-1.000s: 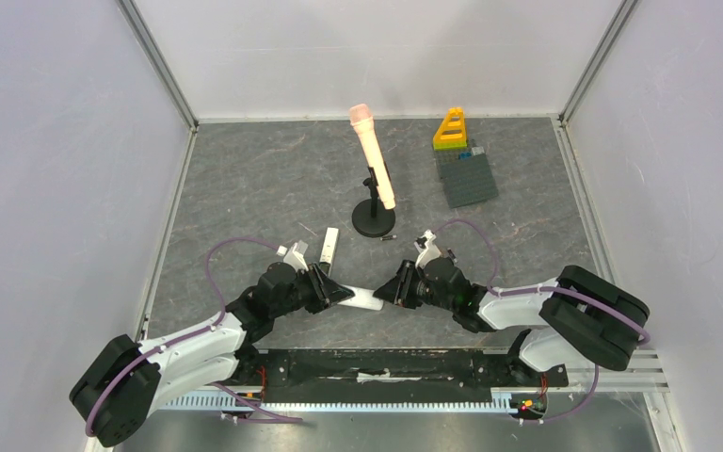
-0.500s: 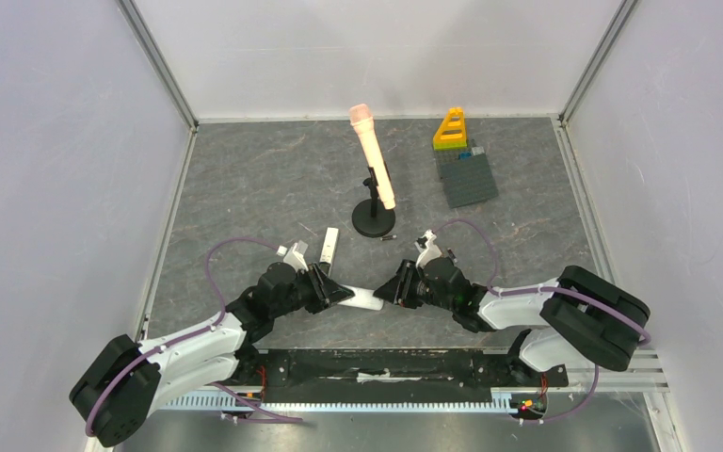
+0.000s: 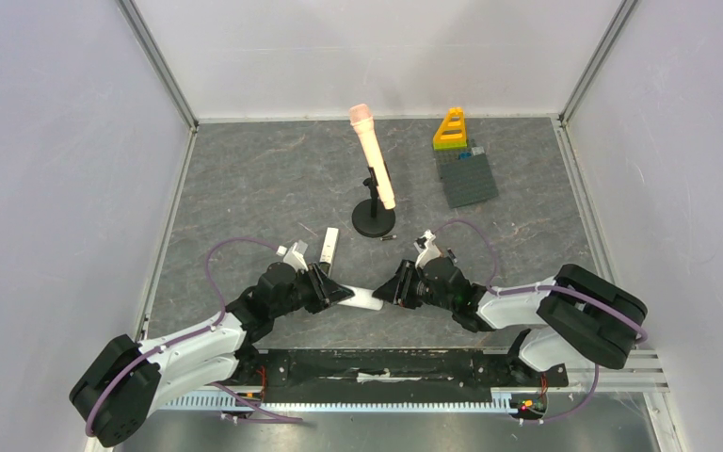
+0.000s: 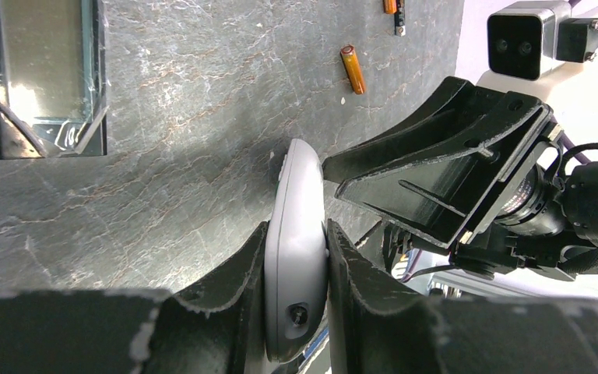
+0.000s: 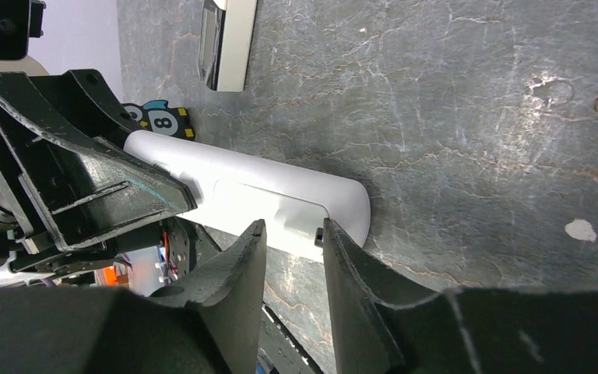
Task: Load the batteries into the remote control
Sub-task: Remove the battery cover from the remote control.
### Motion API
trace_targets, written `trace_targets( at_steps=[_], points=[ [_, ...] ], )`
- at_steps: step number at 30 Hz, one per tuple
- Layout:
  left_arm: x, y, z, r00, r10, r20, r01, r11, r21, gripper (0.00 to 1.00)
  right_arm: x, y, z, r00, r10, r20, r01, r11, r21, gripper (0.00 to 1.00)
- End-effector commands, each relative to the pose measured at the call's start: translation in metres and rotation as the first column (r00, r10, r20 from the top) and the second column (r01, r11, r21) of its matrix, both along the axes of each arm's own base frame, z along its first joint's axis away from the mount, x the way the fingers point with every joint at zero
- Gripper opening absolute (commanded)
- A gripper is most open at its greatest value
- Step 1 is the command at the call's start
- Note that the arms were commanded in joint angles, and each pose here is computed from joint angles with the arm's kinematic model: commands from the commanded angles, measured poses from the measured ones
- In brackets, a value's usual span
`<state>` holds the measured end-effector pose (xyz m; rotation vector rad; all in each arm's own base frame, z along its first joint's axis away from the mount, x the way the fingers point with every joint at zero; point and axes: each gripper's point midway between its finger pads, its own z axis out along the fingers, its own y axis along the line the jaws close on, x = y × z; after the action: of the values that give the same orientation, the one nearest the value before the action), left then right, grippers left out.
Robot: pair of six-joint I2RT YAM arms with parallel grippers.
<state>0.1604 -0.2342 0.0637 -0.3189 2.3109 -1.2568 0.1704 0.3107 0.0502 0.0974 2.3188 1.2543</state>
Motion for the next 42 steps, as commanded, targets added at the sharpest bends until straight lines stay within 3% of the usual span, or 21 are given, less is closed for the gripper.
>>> trace_targets(
  at_steps=[1, 10, 19, 25, 32, 42],
  points=[
    [-0.014, 0.014, -0.032, 0.998, -0.005, -0.066, 0.011, 0.995, 0.099, 0.02, 0.001, 0.009, 0.011, 1.000, 0.009, 0.009, -0.009, 0.998, 0.058, 0.35],
    [-0.015, 0.014, -0.033, 0.998, -0.009, -0.070, 0.016, 0.995, 0.101, 0.02, -0.005, 0.010, 0.011, 1.000, 0.024, -0.011, -0.023, 0.995, 0.098, 0.36],
    [-0.016, 0.013, -0.036, 0.997, -0.012, -0.081, 0.021, 0.994, 0.105, 0.02, -0.026, 0.027, 0.065, 0.992, 0.123, -0.019, -0.104, 0.905, 0.412, 0.35],
    [-0.016, 0.012, -0.037, 0.996, -0.015, -0.086, 0.023, 0.994, 0.103, 0.02, -0.029, 0.030, 0.093, 0.989, 0.146, 0.002, -0.125, 0.838, 0.531, 0.33],
    [-0.013, 0.015, -0.039, 0.996, 0.004, -0.085, 0.006, 0.993, 0.120, 0.02, -0.026, 0.030, 0.107, 0.990, 0.138, 0.034, -0.133, 0.817, 0.561, 0.33],
    [-0.008, 0.030, -0.048, 0.994, 0.048, -0.093, -0.024, 0.970, 0.240, 0.02, -0.015, 0.020, 0.100, 0.996, 0.085, 0.030, -0.088, 0.849, 0.520, 0.33]
  ],
)
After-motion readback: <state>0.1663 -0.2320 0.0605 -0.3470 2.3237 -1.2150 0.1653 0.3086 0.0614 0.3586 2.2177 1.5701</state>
